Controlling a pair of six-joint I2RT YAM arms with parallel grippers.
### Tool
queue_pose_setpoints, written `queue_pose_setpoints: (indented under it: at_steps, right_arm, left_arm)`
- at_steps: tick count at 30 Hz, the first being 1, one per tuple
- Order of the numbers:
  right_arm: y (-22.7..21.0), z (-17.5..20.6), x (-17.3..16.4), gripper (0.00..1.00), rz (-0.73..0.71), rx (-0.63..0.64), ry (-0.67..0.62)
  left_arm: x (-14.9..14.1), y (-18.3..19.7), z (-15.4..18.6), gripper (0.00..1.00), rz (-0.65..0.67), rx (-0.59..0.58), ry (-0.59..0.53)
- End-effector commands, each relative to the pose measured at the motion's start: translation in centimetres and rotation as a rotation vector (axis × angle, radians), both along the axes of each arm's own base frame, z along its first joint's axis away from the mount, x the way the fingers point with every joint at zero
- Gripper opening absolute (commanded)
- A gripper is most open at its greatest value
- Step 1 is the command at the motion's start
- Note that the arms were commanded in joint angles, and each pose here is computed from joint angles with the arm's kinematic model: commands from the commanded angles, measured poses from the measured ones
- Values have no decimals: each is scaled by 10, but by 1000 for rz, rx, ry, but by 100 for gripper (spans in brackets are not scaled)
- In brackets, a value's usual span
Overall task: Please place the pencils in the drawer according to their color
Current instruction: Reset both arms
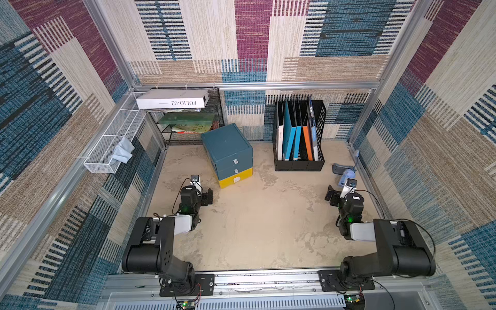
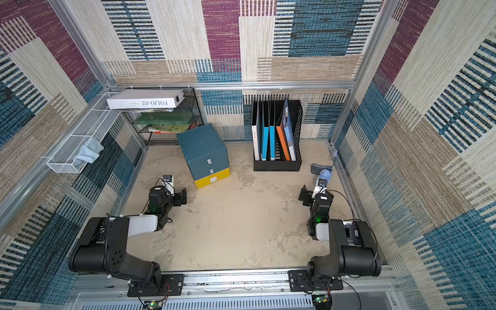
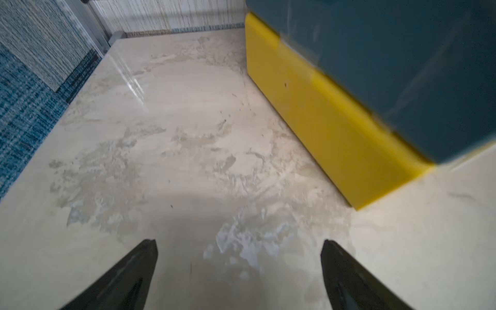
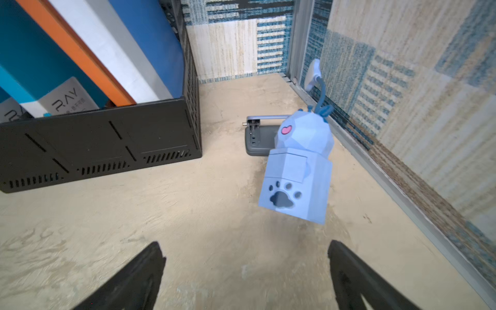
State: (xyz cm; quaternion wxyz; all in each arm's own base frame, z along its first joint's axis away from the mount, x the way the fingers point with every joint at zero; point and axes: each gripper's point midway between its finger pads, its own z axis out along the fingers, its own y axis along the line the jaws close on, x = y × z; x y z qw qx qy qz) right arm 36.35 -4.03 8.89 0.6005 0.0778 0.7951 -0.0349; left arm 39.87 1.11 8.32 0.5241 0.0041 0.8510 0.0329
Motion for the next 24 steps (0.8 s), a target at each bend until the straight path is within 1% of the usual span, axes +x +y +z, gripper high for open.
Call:
queue_pose_setpoints:
  at_steps: [1, 2, 4, 7, 8, 17, 24]
  right_arm:
    - [22, 43, 15, 99, 143, -37, -171]
    - [22, 33, 19, 99, 151, -38, -99]
    - [21, 38, 17, 100, 139, -29, -154]
    - [25, 35, 18, 100, 171, -53, -104]
    - [26, 36, 18, 100, 173, -52, -119]
    - [28, 31, 25, 99, 179, -54, -88]
    - [28, 35, 19, 99, 178, -59, -108]
  left_arm:
    - [6, -9, 5, 99, -60, -67, -14]
    - [6, -9, 4, 99, -63, -71, -9]
    - [6, -9, 4, 99, -64, -78, -9]
    - [6, -8, 4, 99, -63, -78, -7]
    - [5, -8, 4, 99, -62, -77, -9]
    - [6, -8, 5, 99, -62, -77, -11]
    - [5, -8, 5, 99, -61, -76, -12]
